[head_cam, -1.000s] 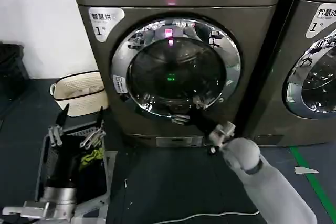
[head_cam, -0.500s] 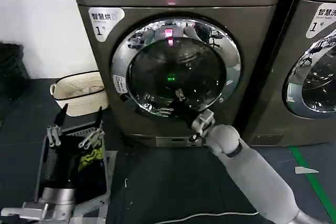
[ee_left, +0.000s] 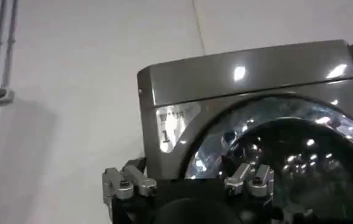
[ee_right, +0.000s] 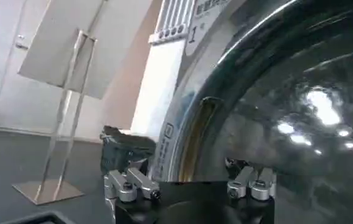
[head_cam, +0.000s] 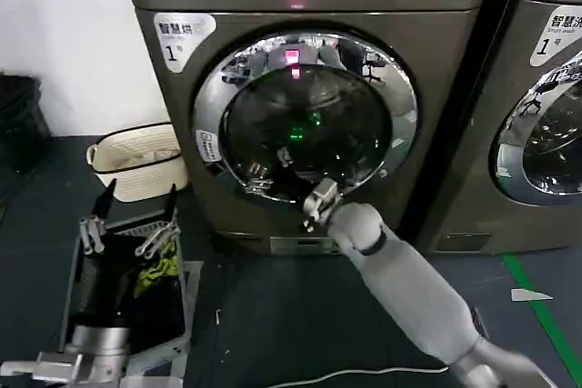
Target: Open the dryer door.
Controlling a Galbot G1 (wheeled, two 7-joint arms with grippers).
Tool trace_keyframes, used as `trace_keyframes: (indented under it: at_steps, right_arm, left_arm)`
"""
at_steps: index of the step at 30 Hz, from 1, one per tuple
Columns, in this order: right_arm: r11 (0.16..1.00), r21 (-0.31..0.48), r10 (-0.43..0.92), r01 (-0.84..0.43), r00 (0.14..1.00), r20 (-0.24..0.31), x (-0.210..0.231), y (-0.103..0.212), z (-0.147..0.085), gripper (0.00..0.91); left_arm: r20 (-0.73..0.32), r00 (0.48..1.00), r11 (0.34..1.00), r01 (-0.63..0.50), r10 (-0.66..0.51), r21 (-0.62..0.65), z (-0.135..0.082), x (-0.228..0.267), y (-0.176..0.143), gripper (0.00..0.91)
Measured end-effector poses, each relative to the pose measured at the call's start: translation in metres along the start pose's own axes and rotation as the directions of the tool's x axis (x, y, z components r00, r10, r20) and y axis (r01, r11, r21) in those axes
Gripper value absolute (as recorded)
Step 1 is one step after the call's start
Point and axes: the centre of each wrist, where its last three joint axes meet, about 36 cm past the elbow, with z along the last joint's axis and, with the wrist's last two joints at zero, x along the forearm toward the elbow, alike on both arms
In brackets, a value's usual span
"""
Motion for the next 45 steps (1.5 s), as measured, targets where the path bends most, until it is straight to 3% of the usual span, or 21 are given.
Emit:
trace_keyframes:
  at_steps: [33,41,45]
  right_arm:
    - [0.998,0.010,-0.062,0.063,0.995,-0.073,-0.053,-0.006,0.017,0.907]
    - [0.991,0.002,-0.131,0.131,0.988,-0.082,-0.053,-0.011,0.016,0.907]
    - [0.980,-0.024,-0.198,0.196,0.979,-0.057,-0.048,-0.011,0.016,0.907]
  left_arm:
    - [0.001,1.000,1.000,0.002,-0.002,-0.007,0.000,0.002,0.003,0.907]
    - [0.004,1.000,1.000,0.000,0.000,-0.009,-0.001,0.002,0.003,0.907]
    - [0.003,1.000,1.000,0.000,0.000,-0.009,-0.001,0.002,0.003,0.907]
